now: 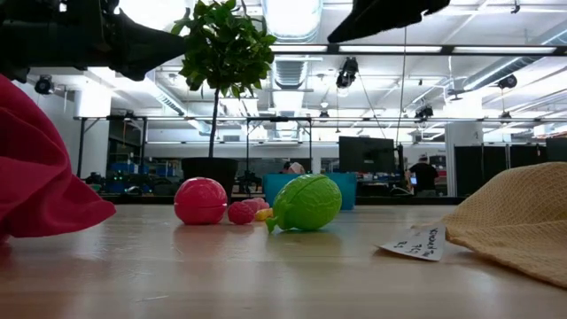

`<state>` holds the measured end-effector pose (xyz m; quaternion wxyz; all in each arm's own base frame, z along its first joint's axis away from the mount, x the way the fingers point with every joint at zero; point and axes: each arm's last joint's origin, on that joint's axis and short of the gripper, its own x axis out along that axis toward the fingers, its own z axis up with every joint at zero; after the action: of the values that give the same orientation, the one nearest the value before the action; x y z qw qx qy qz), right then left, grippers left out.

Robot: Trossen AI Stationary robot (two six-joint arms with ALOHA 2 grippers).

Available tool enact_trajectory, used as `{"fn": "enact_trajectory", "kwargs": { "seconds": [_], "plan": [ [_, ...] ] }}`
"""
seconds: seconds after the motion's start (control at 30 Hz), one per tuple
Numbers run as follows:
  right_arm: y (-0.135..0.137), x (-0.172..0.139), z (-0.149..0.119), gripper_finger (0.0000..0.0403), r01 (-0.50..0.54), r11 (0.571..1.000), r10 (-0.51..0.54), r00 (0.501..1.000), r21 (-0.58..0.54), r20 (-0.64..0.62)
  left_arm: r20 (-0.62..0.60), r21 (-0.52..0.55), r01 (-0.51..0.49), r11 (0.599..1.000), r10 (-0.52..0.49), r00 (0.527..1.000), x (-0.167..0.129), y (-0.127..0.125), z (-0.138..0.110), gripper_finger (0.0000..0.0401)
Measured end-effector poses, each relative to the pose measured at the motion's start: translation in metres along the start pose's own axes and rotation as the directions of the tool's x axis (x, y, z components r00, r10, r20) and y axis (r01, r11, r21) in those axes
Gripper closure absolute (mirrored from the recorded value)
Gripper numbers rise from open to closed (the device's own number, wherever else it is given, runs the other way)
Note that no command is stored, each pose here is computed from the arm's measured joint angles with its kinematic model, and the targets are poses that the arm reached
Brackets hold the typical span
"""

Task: Pick and placing Produce into tupperware
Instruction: Put the green melon into the blue bin

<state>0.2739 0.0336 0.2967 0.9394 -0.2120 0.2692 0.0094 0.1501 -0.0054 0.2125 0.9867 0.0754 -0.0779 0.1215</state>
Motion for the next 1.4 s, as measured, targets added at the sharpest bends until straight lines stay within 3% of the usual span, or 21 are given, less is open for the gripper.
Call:
{"fn": "enact_trajectory", "kwargs": {
  "seconds": [0.1,0.23,0.43,0.67,0.87,1.4],
  "plan": [
    [0.002,0.002,0.013,0.0029,-0.042,0.998,0.037,0.994,-0.043,-0.107,-0.001,0.001,0.000,1.000,0.000,1.000,0.000,0.000,0.000,0.0253],
    [0.007,0.009,0.030,0.0029,-0.087,0.996,0.089,0.979,0.021,-0.184,-0.002,0.001,0.000,1.000,0.000,1.000,0.000,0.000,0.000,0.0253],
    [0.038,0.034,0.032,0.0029,-0.183,0.983,0.163,0.935,-0.034,-0.313,-0.003,0.001,0.001,1.000,-0.001,1.000,0.000,0.000,0.000,0.0253],
    [0.060,0.059,0.036,0.0029,-0.222,0.973,0.189,0.926,-0.066,-0.326,0.006,-0.001,-0.001,1.000,0.001,1.000,0.000,0.000,0.002,0.0253],
    [0.079,0.088,0.027,0.0029,-0.341,0.940,0.314,0.894,-0.029,-0.320,0.002,0.000,0.000,1.000,0.000,1.000,0.001,0.000,0.001,0.0253],
    [0.101,0.136,0.003,0.0029,-0.368,0.927,0.319,0.875,-0.072,-0.365,0.002,-0.001,0.000,1.000,0.000,1.000,0.000,0.000,0.001,0.0253]
  ]
}}
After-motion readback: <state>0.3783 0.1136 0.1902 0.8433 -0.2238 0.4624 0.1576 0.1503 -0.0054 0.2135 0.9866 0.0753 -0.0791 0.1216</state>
